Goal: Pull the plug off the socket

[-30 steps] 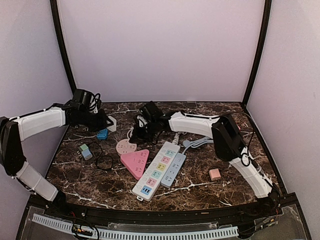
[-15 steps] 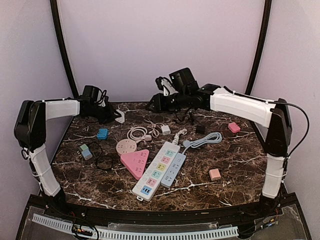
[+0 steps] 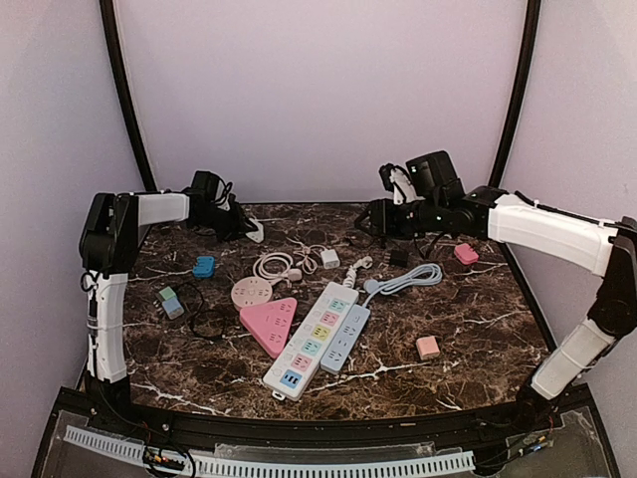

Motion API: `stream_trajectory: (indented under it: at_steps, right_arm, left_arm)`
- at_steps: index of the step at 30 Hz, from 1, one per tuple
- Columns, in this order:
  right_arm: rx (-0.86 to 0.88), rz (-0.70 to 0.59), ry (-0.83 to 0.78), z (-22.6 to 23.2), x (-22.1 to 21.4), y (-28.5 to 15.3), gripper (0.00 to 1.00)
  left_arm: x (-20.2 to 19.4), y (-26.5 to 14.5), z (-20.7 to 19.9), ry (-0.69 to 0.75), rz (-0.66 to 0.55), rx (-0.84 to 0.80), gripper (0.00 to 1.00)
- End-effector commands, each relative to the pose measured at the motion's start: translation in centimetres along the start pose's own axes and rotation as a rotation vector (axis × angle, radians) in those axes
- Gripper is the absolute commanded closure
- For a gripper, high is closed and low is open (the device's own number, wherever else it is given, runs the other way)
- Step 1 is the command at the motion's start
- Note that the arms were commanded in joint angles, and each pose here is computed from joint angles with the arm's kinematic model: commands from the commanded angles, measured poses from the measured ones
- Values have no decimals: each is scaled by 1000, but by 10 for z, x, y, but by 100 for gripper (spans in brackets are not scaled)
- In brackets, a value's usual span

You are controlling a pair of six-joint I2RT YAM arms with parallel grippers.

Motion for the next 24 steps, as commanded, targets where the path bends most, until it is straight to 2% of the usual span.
stream_trajectory:
  at_steps: [1,17,20,24]
  right_arm:
    - [-15,-54,-18,-5,4,-13,45]
    - [-11,-38,-17,-8,0,-9,44]
    - [-9,-39,-19,-8,1,-8,44]
    - [-12,-38,-20,-8,2,-7,42]
  left_arm:
    - [4,-2,6,-15,34,0,90]
    - [-2,-6,37,-18,53,143,85]
    - [-2,-6,36,-11,53,141,79]
    - [0,-10,32,6,42,146,63]
Point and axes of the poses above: each gripper's point midway between its finger pads, its own y axis out along the fingers, its own z axis along the line the jaws close on, x = y × z, the point moved 8 cm from there along -y, back along the fingers, and after that the axes turned 6 degrees about -y, right-handed, at the moved point
